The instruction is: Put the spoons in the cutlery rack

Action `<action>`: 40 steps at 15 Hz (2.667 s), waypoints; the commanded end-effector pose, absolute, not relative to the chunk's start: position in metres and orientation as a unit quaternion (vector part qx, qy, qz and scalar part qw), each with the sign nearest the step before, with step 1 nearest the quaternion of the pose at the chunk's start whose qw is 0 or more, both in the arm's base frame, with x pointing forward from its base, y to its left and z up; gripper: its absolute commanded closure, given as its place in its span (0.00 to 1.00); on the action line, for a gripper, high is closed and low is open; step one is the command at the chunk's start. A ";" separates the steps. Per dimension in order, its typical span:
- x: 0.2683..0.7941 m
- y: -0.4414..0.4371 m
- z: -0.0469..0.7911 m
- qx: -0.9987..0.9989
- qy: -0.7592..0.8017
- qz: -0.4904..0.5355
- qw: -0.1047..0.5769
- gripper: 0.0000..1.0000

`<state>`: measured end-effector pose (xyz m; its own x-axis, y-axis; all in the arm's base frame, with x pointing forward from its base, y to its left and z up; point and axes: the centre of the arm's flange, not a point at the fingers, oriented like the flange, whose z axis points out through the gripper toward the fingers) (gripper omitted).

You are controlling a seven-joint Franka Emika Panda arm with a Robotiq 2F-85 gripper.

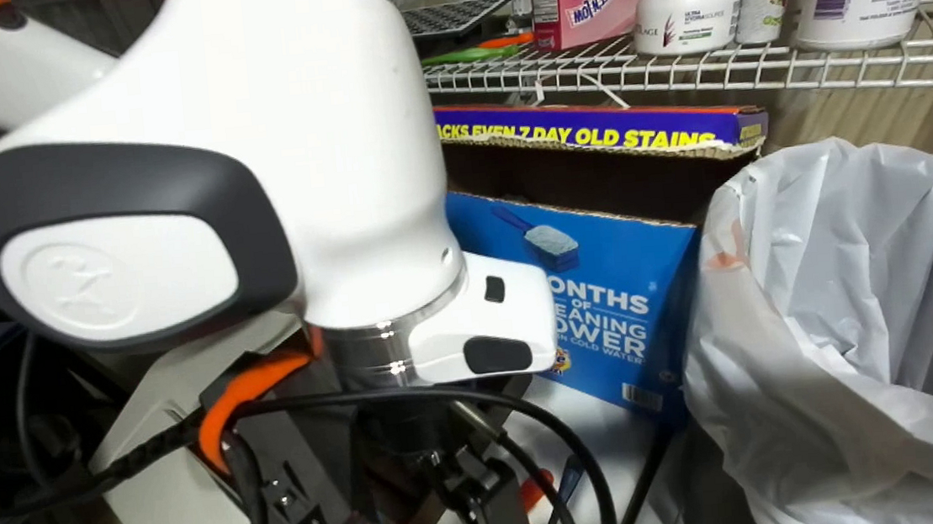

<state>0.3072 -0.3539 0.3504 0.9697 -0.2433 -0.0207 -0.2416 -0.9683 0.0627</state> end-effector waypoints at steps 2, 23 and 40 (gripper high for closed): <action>0.319 -0.368 0.333 0.993 -0.119 -0.012 0.008 0.00; 0.324 -0.386 0.297 0.987 -0.158 -0.017 -0.022 0.00; 0.339 -0.406 0.276 0.982 -0.188 -0.018 -0.027 0.37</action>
